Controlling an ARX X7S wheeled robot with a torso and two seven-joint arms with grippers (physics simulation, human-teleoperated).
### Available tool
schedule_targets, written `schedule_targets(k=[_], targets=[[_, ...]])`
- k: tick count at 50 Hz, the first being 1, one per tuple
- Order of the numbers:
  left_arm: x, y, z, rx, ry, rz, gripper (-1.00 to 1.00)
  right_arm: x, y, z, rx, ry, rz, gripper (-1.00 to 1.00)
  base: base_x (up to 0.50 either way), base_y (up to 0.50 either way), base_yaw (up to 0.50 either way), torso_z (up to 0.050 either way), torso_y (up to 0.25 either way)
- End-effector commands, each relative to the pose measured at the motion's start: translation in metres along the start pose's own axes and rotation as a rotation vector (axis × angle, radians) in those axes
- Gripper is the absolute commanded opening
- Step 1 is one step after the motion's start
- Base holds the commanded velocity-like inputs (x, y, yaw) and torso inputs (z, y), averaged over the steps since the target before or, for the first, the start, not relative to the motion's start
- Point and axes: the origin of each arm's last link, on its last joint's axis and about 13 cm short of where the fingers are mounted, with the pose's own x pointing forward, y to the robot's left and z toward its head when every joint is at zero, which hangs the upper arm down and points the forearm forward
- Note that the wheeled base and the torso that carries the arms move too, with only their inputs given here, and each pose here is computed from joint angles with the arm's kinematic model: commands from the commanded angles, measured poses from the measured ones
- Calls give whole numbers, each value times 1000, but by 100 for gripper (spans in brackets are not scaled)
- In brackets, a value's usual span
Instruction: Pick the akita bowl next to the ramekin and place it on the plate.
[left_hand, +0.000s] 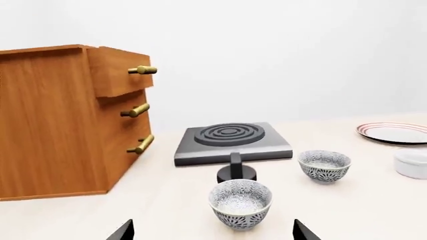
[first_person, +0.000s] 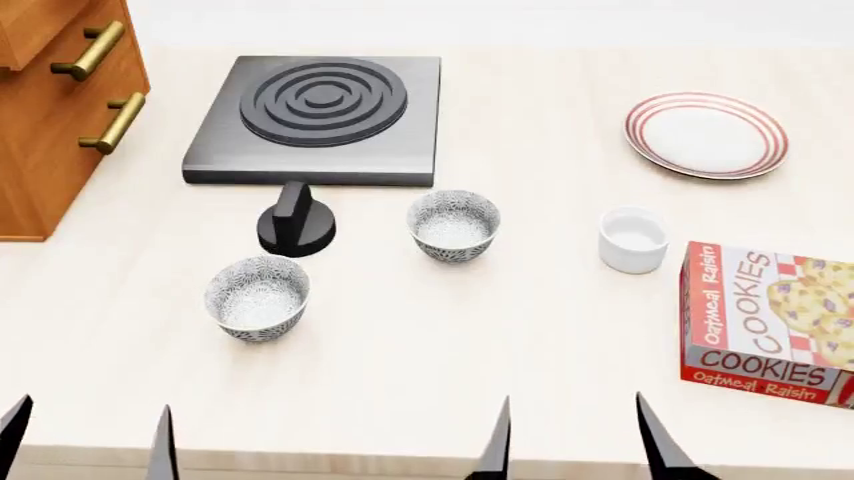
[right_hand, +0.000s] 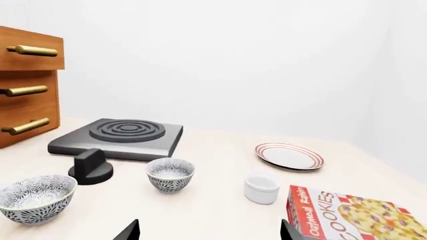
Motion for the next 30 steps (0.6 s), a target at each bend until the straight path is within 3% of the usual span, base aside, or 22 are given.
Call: schedule_targets(k=[1,30], targets=[[0,3,22,16,-43,-19,100,-1,-2,22,-12,-33,7,100,0,0,0,0,0],[-9,13,64,1,-111,-12,100,-11,-4,62,-34,-120,7,100,0,0,0,0,0]])
